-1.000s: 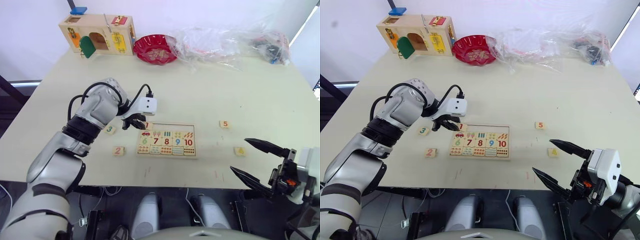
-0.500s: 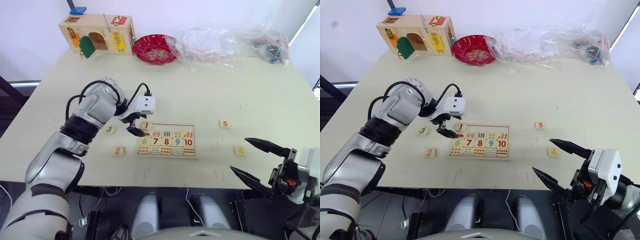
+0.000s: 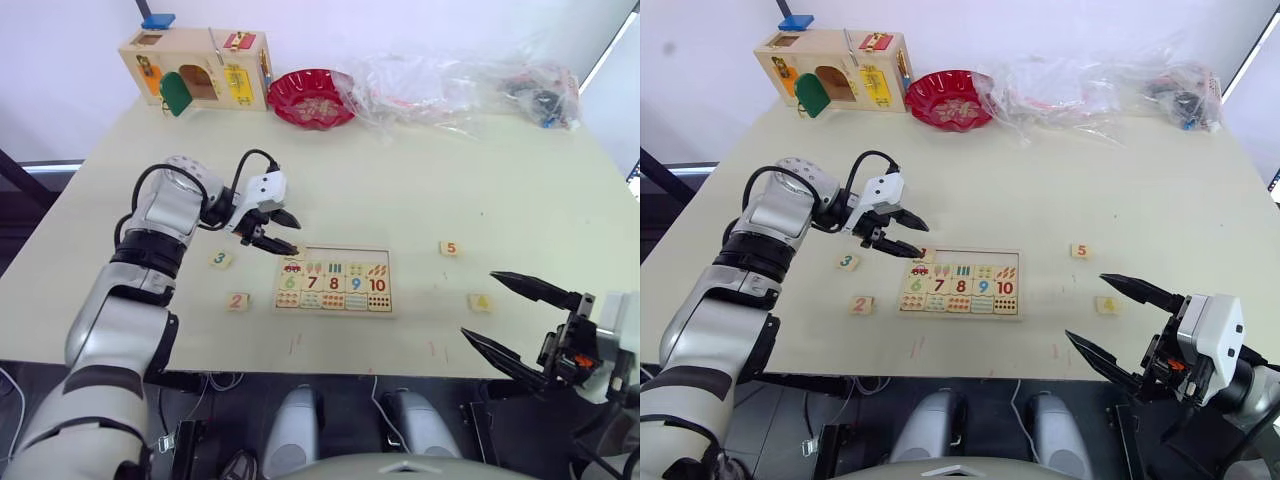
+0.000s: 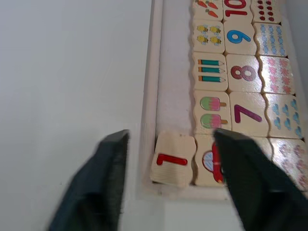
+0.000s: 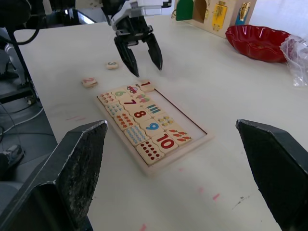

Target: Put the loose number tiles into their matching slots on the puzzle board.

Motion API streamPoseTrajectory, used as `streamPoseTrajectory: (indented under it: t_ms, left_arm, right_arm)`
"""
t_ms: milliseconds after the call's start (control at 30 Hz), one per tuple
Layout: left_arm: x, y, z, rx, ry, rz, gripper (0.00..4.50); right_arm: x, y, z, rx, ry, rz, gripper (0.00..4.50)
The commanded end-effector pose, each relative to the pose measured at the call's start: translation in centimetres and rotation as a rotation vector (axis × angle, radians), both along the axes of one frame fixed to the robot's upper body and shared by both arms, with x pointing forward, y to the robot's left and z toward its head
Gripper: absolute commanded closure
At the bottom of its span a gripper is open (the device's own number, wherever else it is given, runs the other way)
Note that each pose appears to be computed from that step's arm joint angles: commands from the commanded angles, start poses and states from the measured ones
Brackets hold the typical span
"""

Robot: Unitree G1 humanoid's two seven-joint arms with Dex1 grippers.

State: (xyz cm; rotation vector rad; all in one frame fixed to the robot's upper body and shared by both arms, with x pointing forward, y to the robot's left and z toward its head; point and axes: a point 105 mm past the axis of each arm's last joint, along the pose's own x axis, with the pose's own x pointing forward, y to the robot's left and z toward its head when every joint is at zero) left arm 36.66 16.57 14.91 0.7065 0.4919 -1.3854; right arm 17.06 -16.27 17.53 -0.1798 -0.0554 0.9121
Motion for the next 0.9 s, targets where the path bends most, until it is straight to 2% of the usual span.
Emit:
streamPoseTrajectory:
  t_ms: [33,100,133,433,900]
  left_arm:
    - [0.9,0.3,1.3,-0.017,-0.086,-0.001,3.48]
    - [1.1,0.5,0.9,-0.002,-0.096,-0.003,4.36]
    - [1.2,0.5,0.8,-0.001,-0.099,0.001,4.47]
    - [1.9,0.8,0.4,0.017,-0.126,0.024,4.47]
    - [1.7,0.9,-0.3,0.039,-0.109,0.010,4.47]
  right_arm:
    - [-0.2,0.1,0.7,-0.011,-0.036,0.013,0.00]
    - [-0.3,0.1,0.7,-0.014,-0.035,0.012,0.00]
    - [-0.3,0.1,0.7,-0.015,-0.035,0.009,0.00]
    - [-0.4,0.1,0.6,-0.014,-0.035,0.001,0.00]
    - [-0.5,0.2,0.6,-0.013,-0.038,0.003,0.00]
